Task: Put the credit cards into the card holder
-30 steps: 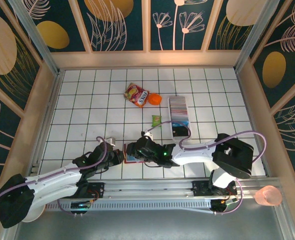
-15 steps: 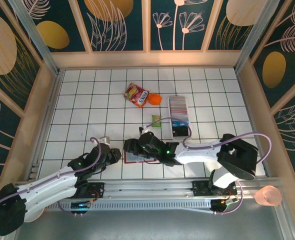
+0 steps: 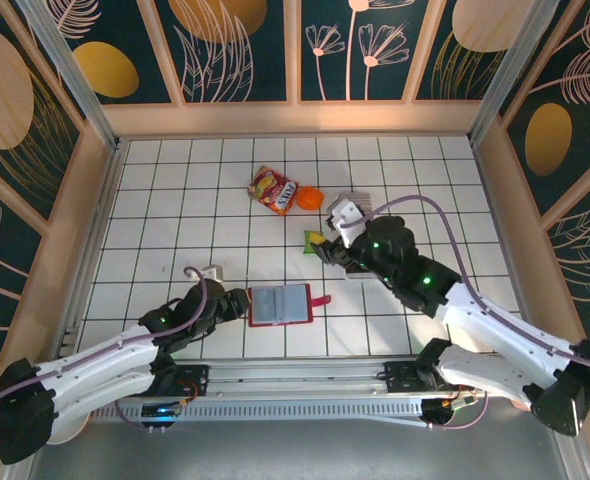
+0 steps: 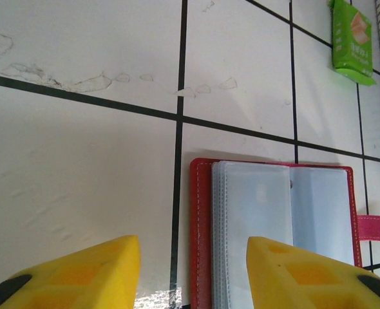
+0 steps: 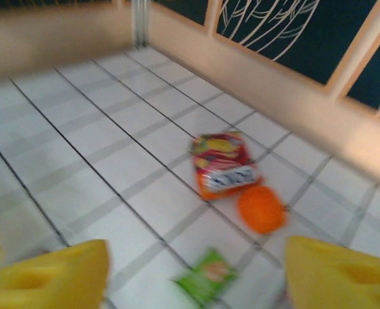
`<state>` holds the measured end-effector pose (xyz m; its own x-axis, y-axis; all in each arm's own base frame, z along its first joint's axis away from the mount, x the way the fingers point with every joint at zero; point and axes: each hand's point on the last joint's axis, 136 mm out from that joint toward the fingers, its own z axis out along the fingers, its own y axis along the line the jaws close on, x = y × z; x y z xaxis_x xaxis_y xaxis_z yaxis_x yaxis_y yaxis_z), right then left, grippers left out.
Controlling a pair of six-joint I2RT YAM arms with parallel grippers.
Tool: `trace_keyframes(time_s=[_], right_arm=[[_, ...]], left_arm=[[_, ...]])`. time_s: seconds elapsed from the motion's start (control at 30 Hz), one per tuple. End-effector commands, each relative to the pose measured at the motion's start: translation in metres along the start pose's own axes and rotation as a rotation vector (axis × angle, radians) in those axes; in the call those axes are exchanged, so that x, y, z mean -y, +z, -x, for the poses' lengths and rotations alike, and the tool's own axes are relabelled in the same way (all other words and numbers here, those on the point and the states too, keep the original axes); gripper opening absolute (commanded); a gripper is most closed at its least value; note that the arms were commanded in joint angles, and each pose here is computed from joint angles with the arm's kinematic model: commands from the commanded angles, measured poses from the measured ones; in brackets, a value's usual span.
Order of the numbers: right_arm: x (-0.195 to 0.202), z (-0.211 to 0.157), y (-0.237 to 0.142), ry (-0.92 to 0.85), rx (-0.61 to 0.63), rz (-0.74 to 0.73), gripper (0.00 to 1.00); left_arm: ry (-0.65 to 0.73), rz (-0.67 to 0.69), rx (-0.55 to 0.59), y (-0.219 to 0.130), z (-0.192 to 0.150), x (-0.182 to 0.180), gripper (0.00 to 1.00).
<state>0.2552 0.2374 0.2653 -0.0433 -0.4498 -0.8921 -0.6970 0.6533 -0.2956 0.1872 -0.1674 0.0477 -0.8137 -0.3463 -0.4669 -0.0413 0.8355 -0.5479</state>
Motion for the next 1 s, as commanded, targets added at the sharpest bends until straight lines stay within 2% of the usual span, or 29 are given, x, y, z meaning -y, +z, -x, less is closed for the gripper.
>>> trace_keyframes(time_s=[0.0, 0.07, 0.13, 0.23, 0.43, 0.67, 0.97], right_arm=[[0.024, -0.076, 0.002, -0.442, -0.300, 0.076, 0.79], [0.033, -0.105, 0.004, -0.517, -0.395, 0.126, 0.81], [0.047, -0.127, 0.009, -0.598, -0.455, 0.115, 0.85], [0.065, -0.141, 0.019, -0.635, -0.478, 0.087, 0.86], [0.060, -0.169, 0.038, -0.697, -0.525, 0.182, 0.87], [0.068, -0.176, 0.063, -0.741, -0.517, 0.155, 0.87], [0.069, -0.195, 0.080, -0.797, -0.567, 0.194, 0.83]], left_arm=[[0.021, -0.049, 0.007, 0.000, 0.005, 0.016, 0.48], [0.024, -0.051, 0.001, 0.001, 0.004, 0.017, 0.50], [0.027, -0.062, -0.012, 0.002, 0.002, 0.019, 0.51], [0.036, -0.068, -0.028, 0.004, 0.000, 0.021, 0.51], [0.038, -0.088, -0.066, 0.006, -0.008, 0.024, 0.48], [0.033, -0.123, -0.096, 0.004, -0.013, 0.030, 0.38], [0.029, -0.138, -0.127, 0.004, -0.020, 0.030, 0.36]])
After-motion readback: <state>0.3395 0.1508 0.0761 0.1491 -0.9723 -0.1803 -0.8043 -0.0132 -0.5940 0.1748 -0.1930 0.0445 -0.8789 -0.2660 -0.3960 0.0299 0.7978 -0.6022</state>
